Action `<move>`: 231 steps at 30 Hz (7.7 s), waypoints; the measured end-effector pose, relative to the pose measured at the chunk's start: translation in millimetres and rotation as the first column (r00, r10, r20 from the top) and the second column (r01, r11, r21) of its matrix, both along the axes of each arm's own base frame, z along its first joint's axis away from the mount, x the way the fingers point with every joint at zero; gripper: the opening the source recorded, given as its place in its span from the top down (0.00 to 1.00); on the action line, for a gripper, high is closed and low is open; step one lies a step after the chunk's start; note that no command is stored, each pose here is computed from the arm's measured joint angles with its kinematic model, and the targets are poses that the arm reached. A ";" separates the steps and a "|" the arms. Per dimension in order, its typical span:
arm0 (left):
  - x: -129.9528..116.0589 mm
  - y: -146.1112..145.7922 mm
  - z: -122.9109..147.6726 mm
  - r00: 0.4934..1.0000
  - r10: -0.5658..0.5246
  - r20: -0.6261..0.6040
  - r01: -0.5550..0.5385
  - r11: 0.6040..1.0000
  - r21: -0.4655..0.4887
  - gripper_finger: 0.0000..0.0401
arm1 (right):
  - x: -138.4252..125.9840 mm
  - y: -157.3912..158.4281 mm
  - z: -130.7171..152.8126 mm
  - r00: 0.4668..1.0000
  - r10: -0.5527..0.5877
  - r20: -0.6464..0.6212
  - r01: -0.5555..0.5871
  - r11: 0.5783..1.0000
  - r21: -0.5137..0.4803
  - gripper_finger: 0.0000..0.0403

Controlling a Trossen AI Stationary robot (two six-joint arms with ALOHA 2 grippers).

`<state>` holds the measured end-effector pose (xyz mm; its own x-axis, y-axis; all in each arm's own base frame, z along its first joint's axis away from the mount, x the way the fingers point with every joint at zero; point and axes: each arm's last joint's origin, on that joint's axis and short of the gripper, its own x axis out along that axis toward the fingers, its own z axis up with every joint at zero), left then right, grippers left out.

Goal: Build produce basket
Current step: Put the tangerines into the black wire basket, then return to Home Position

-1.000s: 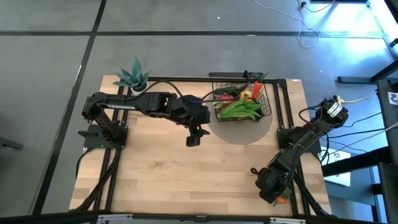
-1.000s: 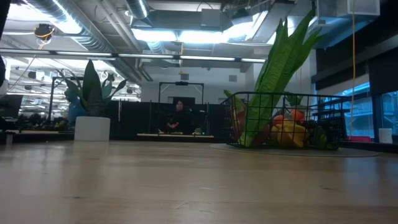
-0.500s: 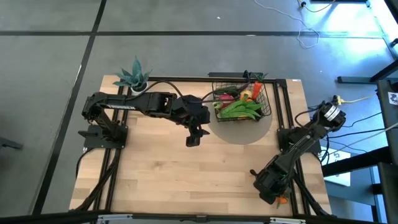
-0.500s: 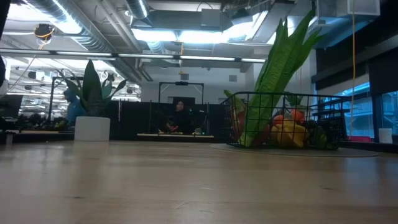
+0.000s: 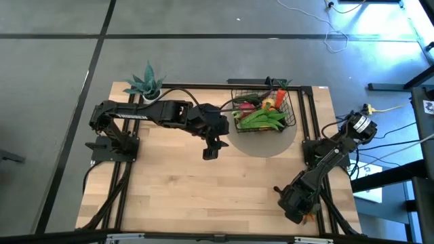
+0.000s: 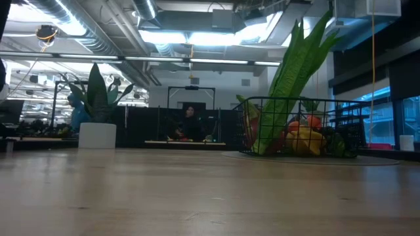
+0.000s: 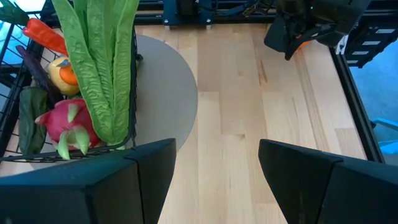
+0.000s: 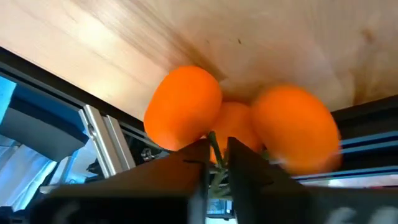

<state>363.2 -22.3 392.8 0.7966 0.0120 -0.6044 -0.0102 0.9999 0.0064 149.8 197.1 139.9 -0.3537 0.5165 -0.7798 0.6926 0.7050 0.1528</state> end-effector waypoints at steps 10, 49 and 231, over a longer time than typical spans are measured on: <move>0.0 0.0 0.0 1.000 -0.005 0.000 0.005 1.000 0.007 0.46 | 2.5 2.6 6.2 0.997 0.060 0.041 -0.061 0.998 0.025 1.00; -1.3 -0.2 -1.5 1.000 -0.015 -0.022 0.015 1.000 0.014 0.46 | 45.9 -145.1 168.4 0.946 0.149 0.289 0.019 0.861 -0.507 1.00; -335.9 25.2 -90.0 0.668 0.126 0.733 -0.061 0.991 -0.115 1.00 | -107.3 -202.7 145.4 -0.511 0.551 0.660 0.516 0.811 -0.277 1.00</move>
